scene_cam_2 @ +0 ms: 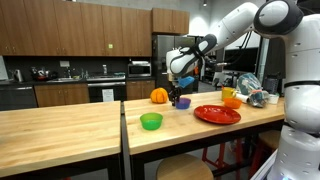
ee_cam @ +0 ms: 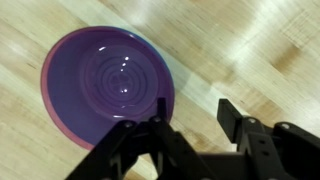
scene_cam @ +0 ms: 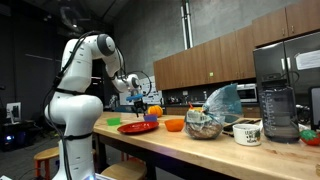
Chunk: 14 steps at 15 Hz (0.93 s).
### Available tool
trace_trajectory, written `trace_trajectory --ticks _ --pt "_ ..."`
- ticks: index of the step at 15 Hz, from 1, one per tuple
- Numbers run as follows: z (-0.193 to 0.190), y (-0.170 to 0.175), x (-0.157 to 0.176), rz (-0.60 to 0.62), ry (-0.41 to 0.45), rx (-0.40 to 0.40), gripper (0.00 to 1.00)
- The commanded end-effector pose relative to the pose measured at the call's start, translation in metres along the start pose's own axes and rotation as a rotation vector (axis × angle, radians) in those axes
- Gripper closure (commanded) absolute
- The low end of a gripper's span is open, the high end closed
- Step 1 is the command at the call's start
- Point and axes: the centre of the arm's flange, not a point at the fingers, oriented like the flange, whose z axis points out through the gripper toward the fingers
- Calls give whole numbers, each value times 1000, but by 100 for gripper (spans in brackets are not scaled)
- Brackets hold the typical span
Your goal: Pour the contents in the blue bowl into the orange bowl
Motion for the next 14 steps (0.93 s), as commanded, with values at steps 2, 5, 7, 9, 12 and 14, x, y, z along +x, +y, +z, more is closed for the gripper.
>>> trace_trajectory --ticks 2,5,7,9,12,14 --pt "-11 -12 -7 16 56 39 5" --pt "-22 -18 -7 21 91 31 0" --pt "-31 -20 -9 20 111 17 0" --pt "-41 -20 -13 30 125 7 0" --pt "-53 -17 -21 52 143 0 0" --pt "-58 -15 -28 73 143 1 0"
